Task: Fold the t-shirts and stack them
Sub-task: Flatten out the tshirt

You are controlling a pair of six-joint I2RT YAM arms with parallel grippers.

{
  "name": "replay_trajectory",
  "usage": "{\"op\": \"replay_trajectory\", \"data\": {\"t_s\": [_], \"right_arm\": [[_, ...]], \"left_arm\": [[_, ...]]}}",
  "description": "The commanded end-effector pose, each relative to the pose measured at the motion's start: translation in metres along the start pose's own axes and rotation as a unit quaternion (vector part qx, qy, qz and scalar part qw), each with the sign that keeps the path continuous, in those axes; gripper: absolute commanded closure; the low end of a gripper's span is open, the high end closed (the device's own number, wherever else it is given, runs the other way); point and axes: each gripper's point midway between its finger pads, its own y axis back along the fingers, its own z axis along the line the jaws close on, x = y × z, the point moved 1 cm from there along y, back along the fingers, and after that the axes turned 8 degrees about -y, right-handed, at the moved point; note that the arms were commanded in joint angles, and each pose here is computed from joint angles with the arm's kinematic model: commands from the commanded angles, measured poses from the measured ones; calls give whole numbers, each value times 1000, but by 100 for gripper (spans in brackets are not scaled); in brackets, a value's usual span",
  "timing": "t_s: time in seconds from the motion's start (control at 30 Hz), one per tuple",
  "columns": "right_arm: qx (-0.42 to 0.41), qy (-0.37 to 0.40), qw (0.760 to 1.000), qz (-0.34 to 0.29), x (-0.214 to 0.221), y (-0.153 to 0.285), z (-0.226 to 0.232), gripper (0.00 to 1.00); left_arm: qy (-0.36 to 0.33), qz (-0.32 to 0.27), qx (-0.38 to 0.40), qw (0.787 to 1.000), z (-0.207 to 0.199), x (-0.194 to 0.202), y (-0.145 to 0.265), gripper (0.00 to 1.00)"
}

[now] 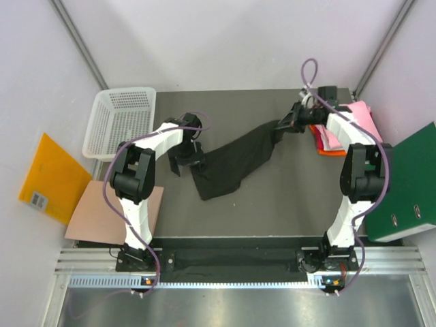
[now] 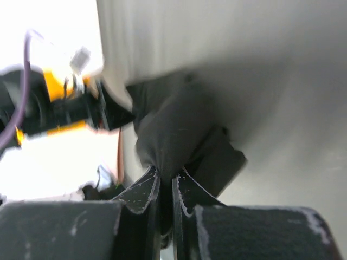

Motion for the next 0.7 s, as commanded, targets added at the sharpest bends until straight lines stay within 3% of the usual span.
{"op": "replay_trajectory", "data": {"t_s": [0.0, 0.1, 0.23, 0.37, 0.5, 0.67], "right_arm": [[26, 116, 973, -198, -90, 95, 67, 100], [34, 149, 949, -276, -113, 143, 99, 100], [13, 199, 913, -355, -113, 191, 157, 100], [-11, 235, 900, -366, -98, 196, 195, 99], [-38, 267, 929, -254, -69, 136, 207, 100], [-48, 285, 957, -34, 8, 1, 190, 100]], "left_arm": [[12, -49, -16, 999, 11, -15, 33, 13], [26, -55, -35, 998, 20, -20, 42, 11], [45, -84, -63, 993, 38, -33, 61, 7], [83, -119, -67, 987, 65, -53, 91, 1], [126, -177, -41, 975, 92, -78, 136, 1], [149, -239, -21, 959, 108, -102, 176, 1]]}}
